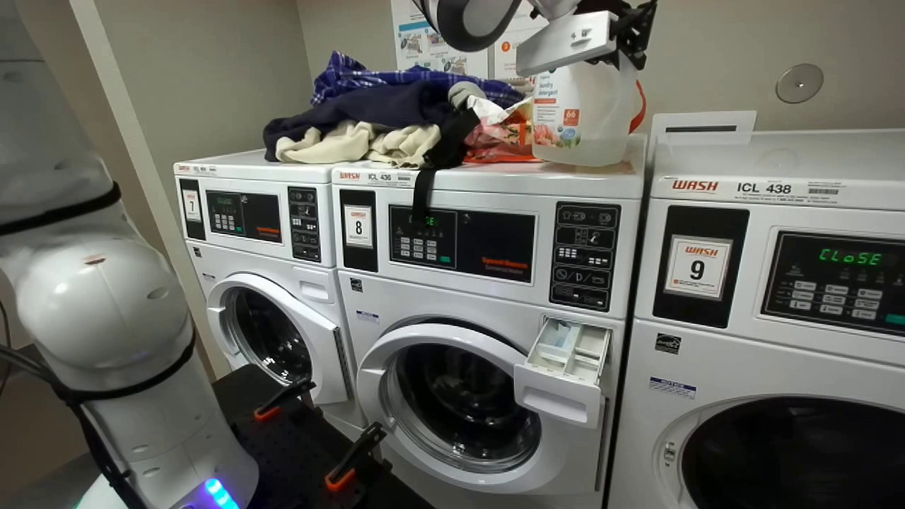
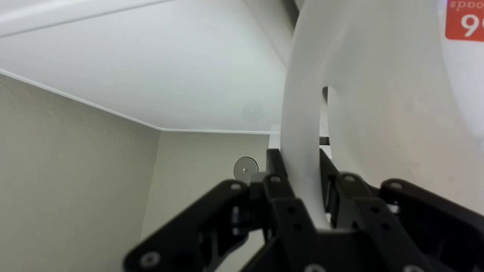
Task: Pour some detergent in the washing machine
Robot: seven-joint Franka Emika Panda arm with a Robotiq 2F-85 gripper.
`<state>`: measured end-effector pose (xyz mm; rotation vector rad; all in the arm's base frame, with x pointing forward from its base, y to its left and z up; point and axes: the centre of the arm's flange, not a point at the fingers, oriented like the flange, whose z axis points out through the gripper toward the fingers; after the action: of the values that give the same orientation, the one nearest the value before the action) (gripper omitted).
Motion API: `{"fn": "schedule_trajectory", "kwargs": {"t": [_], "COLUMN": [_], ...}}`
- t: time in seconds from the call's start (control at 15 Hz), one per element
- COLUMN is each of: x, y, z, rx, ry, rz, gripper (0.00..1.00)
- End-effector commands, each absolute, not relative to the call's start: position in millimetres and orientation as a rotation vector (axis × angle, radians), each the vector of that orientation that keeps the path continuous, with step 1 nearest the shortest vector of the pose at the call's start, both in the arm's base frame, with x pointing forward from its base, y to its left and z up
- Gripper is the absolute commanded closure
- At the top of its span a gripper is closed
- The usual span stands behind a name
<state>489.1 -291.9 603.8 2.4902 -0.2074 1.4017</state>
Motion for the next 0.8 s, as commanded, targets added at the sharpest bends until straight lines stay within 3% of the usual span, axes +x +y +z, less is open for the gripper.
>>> {"fn": "schedule_trajectory", "kwargs": {"t": [0.0,0.47,0.53,0.73], "x": [505.3,519.2,520.3,520.5], "y": [-300.0,-299.2,-299.3,-299.2], "z": [614.7,602.9,602.9,607.2], "rx": [2.439,2.454,2.457,2.461], "ry": [-0.211,-0.203,-0.203,-0.22], "rz": [1.485,1.471,1.471,1.465], "gripper": [0.91,0.94,0.52,0.38]}}
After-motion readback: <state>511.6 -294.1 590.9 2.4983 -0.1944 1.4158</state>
